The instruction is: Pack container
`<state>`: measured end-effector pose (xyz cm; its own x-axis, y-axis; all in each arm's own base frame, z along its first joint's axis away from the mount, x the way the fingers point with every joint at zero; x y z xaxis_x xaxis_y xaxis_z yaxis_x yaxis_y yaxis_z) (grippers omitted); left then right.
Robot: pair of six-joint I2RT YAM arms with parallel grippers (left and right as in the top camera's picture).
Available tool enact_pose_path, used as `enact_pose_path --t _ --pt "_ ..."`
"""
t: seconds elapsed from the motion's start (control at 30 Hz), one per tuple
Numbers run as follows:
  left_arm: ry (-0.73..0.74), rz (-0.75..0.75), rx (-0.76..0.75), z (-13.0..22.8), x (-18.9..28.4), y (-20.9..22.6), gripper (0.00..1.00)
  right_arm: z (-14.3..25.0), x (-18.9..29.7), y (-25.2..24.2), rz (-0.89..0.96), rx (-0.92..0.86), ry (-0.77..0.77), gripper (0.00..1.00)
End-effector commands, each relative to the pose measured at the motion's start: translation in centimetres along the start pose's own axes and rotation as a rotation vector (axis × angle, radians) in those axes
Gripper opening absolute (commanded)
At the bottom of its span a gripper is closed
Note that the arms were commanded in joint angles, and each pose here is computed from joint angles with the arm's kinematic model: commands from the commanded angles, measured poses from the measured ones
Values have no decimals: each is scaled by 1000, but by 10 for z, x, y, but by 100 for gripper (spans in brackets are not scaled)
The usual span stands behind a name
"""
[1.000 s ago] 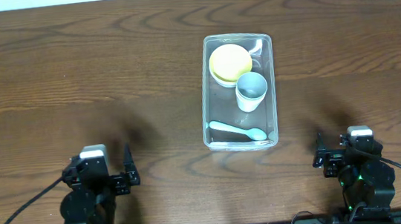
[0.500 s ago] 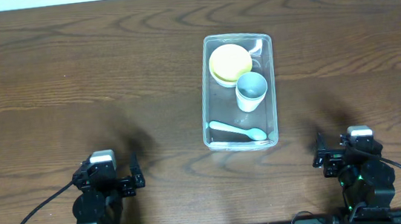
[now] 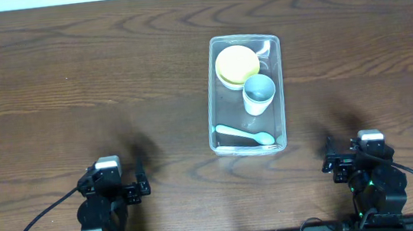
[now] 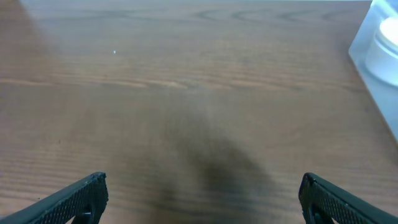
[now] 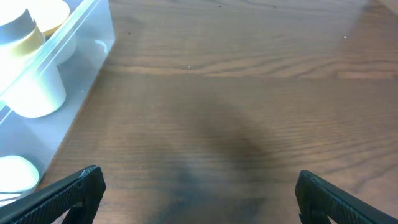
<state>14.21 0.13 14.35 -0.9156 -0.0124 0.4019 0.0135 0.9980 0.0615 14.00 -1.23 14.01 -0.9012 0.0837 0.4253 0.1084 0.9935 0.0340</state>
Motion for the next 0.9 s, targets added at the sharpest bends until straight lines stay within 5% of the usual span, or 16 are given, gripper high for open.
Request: enact_pose_path --t 0.0,0.87 --pt "9 1 -8 3 -1 0 98 0 0 0 -4 10 -7 99" --pt "19 2 -8 5 -1 -1 98 0 0 0 -4 10 -7 99"
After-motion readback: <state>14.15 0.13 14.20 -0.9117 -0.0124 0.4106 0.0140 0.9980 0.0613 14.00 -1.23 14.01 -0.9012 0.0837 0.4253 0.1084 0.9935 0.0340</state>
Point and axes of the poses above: each gripper's point midway between its finger pads, its own x axis back along the fingers, its own y axis along the line the jaws close on, z = x × y, the point moved 8 cm from there along x, back along the fingers, and after that the axes turned 4 degrees about -x, right-handed, at the moved point
